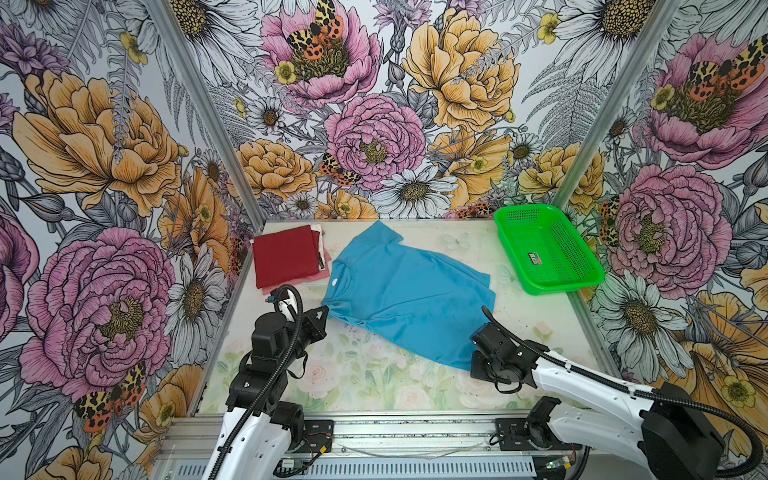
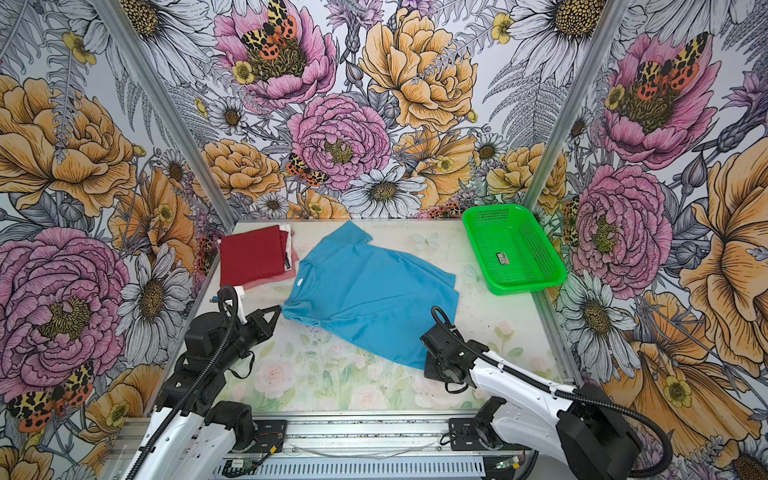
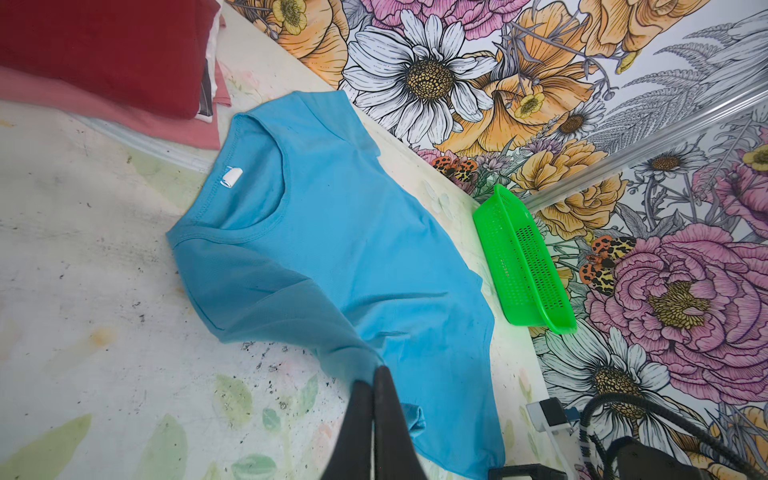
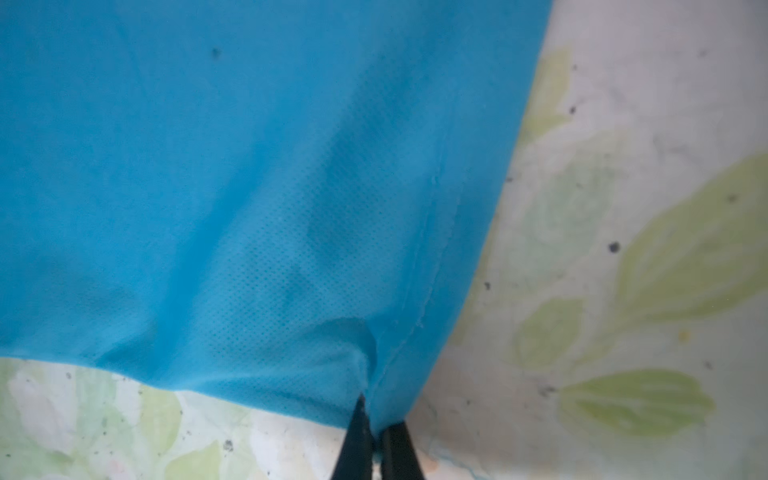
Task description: Fold and stack the t-shirts
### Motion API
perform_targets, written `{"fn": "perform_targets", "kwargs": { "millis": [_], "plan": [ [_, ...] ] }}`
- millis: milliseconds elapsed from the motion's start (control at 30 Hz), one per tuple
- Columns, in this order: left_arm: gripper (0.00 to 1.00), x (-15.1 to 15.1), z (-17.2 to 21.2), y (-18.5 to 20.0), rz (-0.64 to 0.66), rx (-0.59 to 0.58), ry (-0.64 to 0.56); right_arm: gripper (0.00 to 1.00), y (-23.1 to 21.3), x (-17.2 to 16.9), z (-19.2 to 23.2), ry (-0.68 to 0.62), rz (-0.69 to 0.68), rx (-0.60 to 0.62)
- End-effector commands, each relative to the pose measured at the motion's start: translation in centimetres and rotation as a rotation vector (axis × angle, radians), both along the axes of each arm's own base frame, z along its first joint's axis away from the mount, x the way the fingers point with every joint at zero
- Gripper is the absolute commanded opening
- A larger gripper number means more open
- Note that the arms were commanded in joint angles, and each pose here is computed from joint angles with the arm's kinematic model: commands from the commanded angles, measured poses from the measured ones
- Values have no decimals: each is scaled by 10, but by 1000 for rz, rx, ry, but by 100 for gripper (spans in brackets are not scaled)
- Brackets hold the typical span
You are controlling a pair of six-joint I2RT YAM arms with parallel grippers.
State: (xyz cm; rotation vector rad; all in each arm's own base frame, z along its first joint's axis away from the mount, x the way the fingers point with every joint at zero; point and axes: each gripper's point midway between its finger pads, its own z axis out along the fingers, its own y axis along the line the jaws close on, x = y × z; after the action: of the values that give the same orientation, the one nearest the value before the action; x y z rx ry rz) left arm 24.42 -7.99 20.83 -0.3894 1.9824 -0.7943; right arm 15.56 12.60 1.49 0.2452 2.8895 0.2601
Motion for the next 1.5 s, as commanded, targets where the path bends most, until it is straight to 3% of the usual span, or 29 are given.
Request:
{"fn": "perform_targets", "kwargs": {
  "millis": [0,167,333,500,667,900,1033,1133,1333,1467],
  "plan": [
    [0,3,6,-1,-16,-4,-33,0,7,0,2,-1,36,4],
    [0,11,18,-1,-19,-7,-50,0,8,43,59,-155,48,51],
    [0,49,62,-10,-75,58,-101,0,-9,128,154,-371,49,74],
    [0,76,162,-12,-106,85,-253,0,-10,187,279,-619,94,94],
    [0,50,272,-5,-98,133,-461,0,-7,189,380,-811,140,127],
    [0,-25,361,5,-67,180,-673,0,-16,131,481,-1093,213,168],
    [0,-44,385,2,-89,199,-720,0,-26,116,495,-1143,184,156],
    [0,-21,376,3,-89,211,-661,0,-30,136,470,-1070,151,132],
    [0,88,316,3,-99,233,-435,0,-27,218,380,-796,137,187],
    [0,159,302,-4,-127,211,-377,0,-30,277,361,-721,128,272]
  ]
}}
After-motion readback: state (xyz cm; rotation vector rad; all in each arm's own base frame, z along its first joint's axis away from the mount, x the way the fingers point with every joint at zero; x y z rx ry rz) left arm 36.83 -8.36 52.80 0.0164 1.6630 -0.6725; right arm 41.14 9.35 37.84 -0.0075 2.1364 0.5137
